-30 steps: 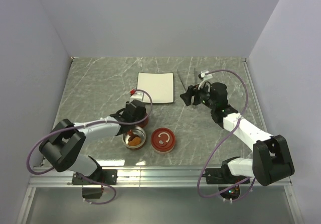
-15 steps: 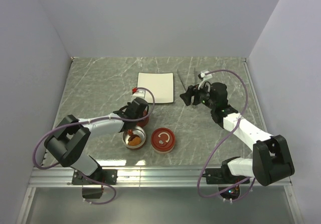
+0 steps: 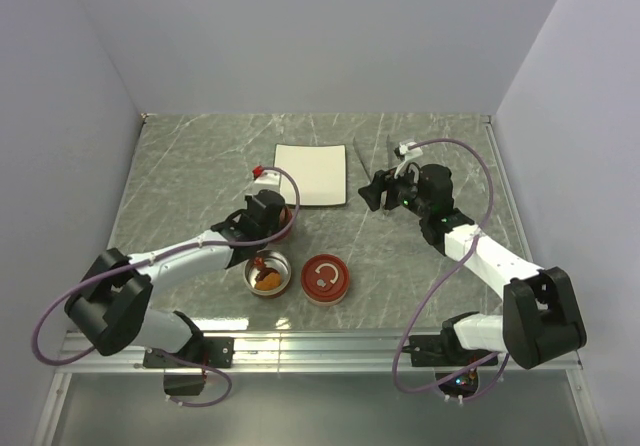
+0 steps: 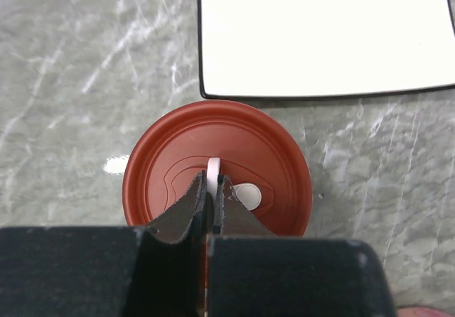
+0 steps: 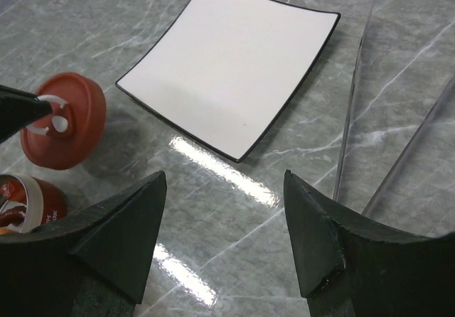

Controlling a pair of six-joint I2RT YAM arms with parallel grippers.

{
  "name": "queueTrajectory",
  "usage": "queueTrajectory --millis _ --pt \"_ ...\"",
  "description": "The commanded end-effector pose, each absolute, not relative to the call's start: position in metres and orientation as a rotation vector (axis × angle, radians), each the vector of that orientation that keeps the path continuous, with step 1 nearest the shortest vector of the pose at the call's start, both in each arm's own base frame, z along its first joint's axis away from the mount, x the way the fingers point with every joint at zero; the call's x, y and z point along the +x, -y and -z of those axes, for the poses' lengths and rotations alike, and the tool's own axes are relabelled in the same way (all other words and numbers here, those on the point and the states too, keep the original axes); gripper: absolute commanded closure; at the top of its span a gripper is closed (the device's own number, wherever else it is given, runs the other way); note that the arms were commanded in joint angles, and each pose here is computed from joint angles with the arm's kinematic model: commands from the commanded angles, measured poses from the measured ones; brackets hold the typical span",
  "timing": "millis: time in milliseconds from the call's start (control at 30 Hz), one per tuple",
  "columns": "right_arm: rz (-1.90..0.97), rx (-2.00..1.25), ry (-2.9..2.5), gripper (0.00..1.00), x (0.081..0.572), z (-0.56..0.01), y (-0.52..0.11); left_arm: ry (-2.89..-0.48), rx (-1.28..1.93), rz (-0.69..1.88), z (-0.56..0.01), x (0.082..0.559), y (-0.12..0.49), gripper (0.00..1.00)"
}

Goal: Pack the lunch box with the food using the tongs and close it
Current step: Pick up the lid of the lunch box with the left arm, then put the lid back on the lunch box

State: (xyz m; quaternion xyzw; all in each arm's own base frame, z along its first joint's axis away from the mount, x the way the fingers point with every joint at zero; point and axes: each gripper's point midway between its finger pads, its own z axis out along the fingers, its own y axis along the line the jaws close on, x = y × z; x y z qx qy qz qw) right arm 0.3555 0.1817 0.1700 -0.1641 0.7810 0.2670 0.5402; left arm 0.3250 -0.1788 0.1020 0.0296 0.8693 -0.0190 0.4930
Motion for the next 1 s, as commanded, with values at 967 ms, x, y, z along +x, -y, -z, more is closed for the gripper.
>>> queueTrajectory --millis 967 --pt "-0.645 -0.410 -1.805 0.26 0.358 -0.177 -0.184 -2.346 -0.071 0.196 -0.148 0.239 0.168 1.00"
